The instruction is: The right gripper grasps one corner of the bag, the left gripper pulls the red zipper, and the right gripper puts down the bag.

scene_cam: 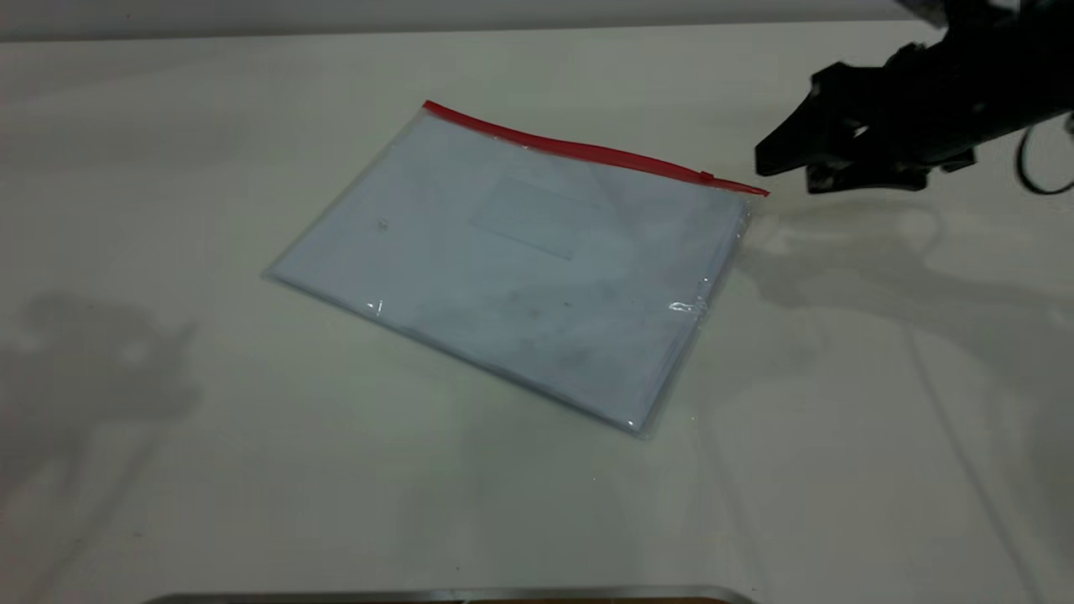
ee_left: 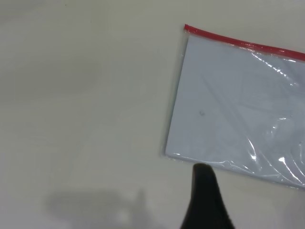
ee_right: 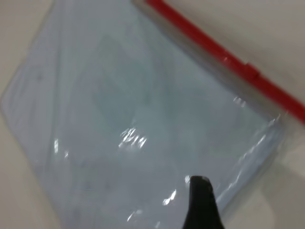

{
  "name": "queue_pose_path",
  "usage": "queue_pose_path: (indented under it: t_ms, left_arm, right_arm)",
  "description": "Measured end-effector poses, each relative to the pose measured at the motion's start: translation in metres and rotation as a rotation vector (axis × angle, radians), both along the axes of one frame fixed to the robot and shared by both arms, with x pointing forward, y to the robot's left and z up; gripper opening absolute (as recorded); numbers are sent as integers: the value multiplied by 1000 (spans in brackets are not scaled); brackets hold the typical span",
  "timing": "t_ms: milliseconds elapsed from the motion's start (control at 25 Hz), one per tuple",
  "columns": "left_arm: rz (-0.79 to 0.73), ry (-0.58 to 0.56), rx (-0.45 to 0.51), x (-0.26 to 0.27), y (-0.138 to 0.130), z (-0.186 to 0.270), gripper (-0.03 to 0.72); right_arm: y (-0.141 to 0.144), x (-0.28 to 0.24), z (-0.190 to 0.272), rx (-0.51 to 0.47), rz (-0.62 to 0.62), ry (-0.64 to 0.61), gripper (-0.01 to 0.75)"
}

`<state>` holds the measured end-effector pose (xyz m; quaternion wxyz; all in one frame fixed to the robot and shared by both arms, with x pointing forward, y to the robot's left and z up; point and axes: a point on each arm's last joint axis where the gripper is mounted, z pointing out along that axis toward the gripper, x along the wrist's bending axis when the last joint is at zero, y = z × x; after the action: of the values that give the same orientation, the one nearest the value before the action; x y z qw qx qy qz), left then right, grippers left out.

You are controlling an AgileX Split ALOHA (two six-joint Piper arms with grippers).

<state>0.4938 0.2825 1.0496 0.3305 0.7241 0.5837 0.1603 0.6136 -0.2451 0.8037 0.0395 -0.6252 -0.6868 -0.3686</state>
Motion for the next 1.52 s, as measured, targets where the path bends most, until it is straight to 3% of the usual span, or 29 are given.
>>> queue_pose_path:
  t_ms: [280,440,1240,1400,1520]
  left_arm:
    - [18,-28,2,2,1,2,577]
    - [28,-44,5,4,2,2,577]
    - [31,-52,9,4,2,3,577]
    - [31,-52,9,4,2,3,577]
    - [31,-52,9,4,2,3,577]
  right_arm:
    - [-29,27,-34,94,-31,-8,580]
    - [-29,25,-51,138,-12,18,580]
    - [27,34,-76,187,64,2,571]
    - [32,34,-78,196,71,3,521]
    - [32,34,-79,192,69,5,397]
